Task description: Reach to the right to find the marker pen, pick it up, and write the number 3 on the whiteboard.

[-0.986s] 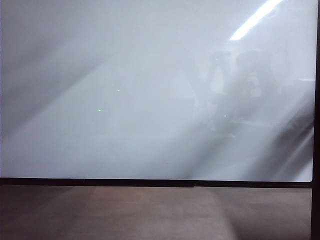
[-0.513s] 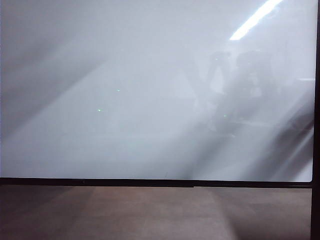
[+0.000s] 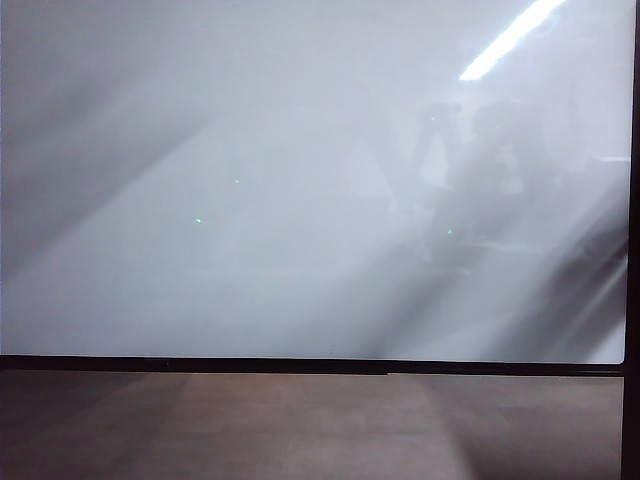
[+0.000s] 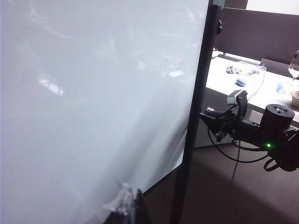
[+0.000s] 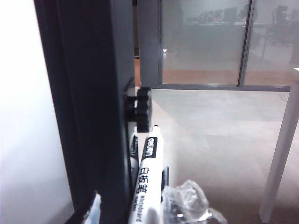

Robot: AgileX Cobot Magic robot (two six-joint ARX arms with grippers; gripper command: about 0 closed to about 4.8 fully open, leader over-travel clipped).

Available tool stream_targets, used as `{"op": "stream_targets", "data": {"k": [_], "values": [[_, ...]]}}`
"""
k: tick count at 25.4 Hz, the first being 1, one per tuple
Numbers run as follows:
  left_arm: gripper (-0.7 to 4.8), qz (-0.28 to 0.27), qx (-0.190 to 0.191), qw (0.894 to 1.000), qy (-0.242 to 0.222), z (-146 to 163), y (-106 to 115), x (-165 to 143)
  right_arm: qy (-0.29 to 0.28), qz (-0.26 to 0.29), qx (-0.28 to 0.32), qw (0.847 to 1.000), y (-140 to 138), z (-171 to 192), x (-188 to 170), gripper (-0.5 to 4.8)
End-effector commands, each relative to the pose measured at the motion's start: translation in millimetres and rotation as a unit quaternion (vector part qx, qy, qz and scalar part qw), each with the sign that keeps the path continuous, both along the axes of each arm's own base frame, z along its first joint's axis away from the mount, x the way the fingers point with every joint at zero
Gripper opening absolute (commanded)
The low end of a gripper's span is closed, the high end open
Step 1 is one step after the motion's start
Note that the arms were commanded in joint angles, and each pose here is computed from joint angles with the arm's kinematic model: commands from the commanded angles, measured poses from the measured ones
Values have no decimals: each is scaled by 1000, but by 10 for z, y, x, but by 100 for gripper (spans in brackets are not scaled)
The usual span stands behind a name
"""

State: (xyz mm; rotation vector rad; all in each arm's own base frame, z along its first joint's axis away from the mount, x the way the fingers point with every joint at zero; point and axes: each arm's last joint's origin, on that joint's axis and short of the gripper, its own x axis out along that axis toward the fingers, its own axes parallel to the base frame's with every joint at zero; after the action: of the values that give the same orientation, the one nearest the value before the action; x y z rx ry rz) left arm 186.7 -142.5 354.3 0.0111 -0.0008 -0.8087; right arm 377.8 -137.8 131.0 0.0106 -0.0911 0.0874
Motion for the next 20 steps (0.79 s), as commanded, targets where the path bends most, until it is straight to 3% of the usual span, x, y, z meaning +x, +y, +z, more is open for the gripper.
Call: {"op": "stream_targets", "data": {"k": [1, 7, 20], "values": [[-6, 1, -2, 1000, -10, 26, 5, -1, -6, 0, -1, 1000, -1, 25, 1, 177], [-6, 1, -2, 1000, -10, 26, 5, -1, -4, -1, 0, 1000, -1, 22, 2, 172], [-6, 1, -2, 1000, -10, 26, 5, -1, 1, -11, 3, 1000, -9, 12, 2, 104]]}}
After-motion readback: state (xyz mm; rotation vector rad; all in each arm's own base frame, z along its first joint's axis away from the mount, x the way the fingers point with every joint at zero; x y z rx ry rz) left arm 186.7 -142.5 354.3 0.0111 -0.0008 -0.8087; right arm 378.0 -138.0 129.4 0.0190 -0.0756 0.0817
